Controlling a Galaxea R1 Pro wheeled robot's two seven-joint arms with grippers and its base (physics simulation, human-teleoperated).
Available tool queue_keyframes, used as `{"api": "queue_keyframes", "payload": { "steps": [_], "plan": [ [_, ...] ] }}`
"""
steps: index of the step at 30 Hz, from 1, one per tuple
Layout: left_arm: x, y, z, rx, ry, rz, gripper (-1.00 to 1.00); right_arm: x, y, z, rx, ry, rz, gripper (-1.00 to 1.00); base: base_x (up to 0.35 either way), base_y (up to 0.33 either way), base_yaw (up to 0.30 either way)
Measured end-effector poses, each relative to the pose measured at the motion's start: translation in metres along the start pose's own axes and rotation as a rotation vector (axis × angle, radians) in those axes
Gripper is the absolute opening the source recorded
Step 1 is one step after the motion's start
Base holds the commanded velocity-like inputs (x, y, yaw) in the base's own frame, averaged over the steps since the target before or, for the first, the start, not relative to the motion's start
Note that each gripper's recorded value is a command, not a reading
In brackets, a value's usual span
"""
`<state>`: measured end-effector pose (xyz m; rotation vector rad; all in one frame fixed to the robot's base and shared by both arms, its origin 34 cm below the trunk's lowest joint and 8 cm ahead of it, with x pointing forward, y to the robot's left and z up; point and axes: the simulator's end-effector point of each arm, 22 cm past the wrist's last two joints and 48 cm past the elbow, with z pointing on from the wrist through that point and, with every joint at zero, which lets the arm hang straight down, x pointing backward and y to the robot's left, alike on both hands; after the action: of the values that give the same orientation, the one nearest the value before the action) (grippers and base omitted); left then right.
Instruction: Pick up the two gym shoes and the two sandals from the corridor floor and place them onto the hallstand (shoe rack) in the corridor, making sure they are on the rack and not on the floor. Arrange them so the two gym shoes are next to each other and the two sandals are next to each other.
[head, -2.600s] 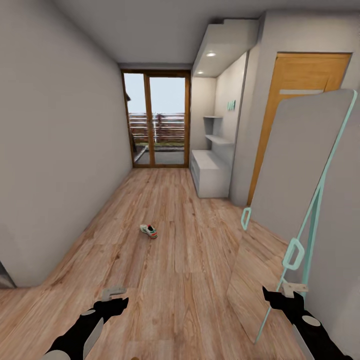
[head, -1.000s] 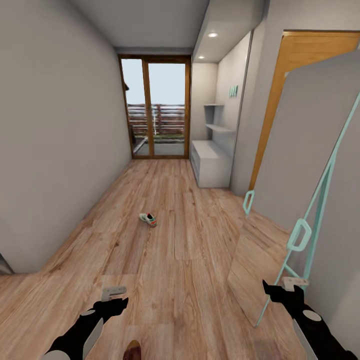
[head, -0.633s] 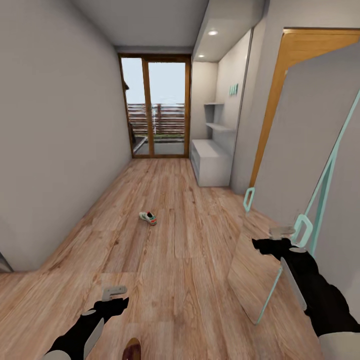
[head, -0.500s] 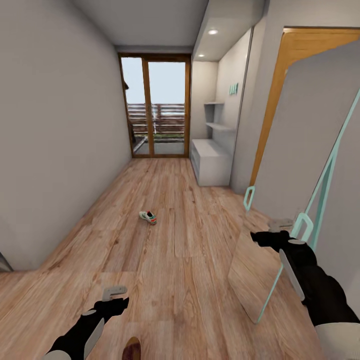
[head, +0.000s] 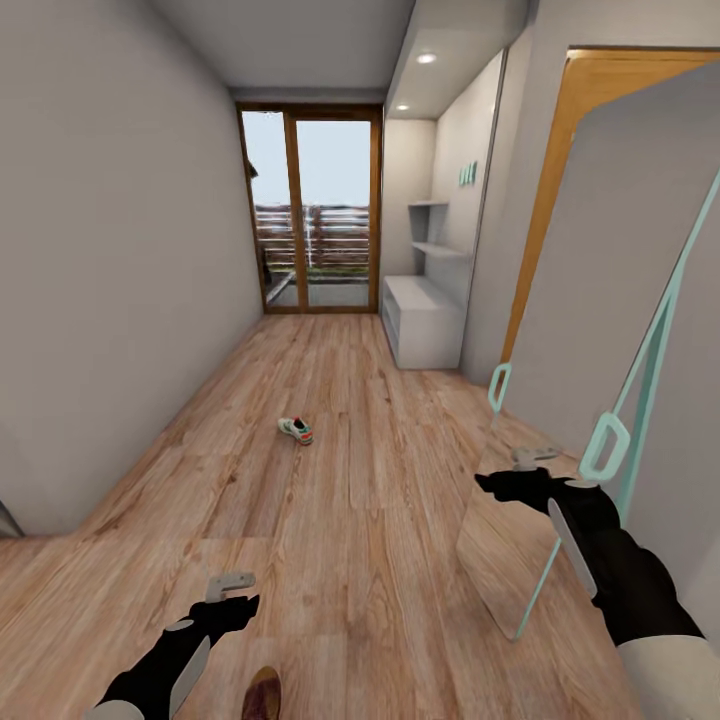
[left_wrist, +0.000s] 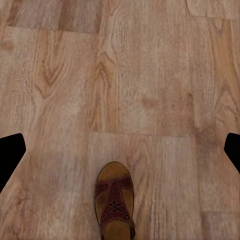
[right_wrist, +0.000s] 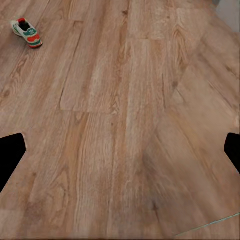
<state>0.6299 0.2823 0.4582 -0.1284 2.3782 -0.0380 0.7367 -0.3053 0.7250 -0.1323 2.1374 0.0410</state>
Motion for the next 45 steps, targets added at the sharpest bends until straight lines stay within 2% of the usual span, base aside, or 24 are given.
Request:
{"api": "queue_keyframes", "payload": {
  "steps": [31,40,43,45],
  "plan": [
    [0.055,0.006,0.039,-0.001,-0.001,0.0,1.0,0.061,0.003,0.023,-0.009,-0.006,0.006,1.0,0.0,0.0,0.0],
    [0.072,0.007,0.05,-0.001,-0.001,0.0,1.0,0.085,0.014,0.033,-0.027,0.006,-0.006,1.0,0.0,0.0,0.0],
    [0.078,0.008,0.053,-0.002,0.0,0.0,1.0,0.08,0.019,0.035,-0.033,-0.012,-0.018,1.0,0.0,0.0,0.0],
    [0.084,0.009,0.056,-0.003,0.004,0.0,1.0,0.061,0.019,0.035,-0.03,-0.046,-0.023,1.0,0.0,0.0,0.0]
  ]
}}
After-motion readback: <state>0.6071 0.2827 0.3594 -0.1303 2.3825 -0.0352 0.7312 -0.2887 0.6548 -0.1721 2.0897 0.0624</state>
